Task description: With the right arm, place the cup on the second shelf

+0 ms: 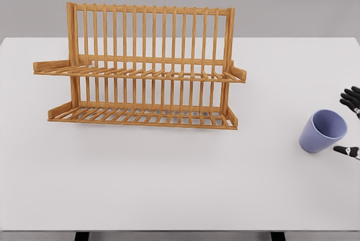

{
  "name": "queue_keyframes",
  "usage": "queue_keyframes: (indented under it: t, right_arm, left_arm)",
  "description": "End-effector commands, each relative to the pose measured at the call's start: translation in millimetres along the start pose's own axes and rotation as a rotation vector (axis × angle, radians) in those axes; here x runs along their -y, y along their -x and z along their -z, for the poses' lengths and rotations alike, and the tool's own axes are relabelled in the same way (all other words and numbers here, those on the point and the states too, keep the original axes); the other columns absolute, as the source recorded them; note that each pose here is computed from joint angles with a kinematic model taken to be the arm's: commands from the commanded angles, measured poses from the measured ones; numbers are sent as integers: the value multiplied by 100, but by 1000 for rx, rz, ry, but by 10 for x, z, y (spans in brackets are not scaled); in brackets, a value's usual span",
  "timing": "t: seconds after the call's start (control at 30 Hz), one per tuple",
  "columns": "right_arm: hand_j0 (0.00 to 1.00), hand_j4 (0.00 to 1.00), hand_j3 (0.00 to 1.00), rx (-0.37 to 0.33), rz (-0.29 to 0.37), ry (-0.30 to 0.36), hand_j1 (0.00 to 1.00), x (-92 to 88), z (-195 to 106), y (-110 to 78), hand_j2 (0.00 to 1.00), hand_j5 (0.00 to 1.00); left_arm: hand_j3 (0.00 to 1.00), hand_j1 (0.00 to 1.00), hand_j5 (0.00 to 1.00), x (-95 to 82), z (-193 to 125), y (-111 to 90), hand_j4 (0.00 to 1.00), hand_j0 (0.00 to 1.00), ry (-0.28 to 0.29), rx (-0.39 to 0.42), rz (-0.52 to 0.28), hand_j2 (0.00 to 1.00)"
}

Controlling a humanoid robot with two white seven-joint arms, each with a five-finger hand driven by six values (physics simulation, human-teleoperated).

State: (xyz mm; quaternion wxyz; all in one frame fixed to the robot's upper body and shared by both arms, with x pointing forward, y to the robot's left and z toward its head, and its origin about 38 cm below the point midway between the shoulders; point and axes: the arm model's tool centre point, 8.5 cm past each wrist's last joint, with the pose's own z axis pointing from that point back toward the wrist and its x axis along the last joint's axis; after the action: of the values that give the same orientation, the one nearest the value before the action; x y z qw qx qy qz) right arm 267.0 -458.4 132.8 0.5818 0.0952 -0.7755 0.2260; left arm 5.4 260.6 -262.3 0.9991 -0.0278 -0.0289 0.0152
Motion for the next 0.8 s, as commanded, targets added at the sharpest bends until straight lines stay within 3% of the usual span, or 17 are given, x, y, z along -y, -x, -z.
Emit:
queue_keyframes:
  t: [0.0, 0.13, 0.33, 0.47, 0.77]
  right_arm:
    - [100, 100, 100, -2, 11, 10, 100, -14, -17, 33, 100, 100]
    - [100, 100, 100, -13, 22, 4, 100, -36, -4, 46, 100, 100]
    - [100, 100, 100, -105, 52, -17, 100, -15, 45, 89, 100, 100]
    - [100, 100, 100, -155, 39, -40, 100, 4, 122, 109, 100, 100]
    - [100, 100, 100, -168, 36, -35, 100, 45, 134, 109, 100, 100]
  left_arm:
    - [100, 100, 100, 0, 0, 1, 100, 100, 0, 0, 0, 100]
    - [100, 100, 100, 0, 0, 0, 100, 100, 0, 0, -1, 100]
    - [100, 100, 100, 0, 0, -1, 100, 100, 0, 1, 0, 100]
    - [100, 100, 100, 0, 0, 0, 100, 100, 0, 0, -1, 100]
    - [100, 100, 100, 0, 0, -1, 100, 100, 0, 1, 0, 100]
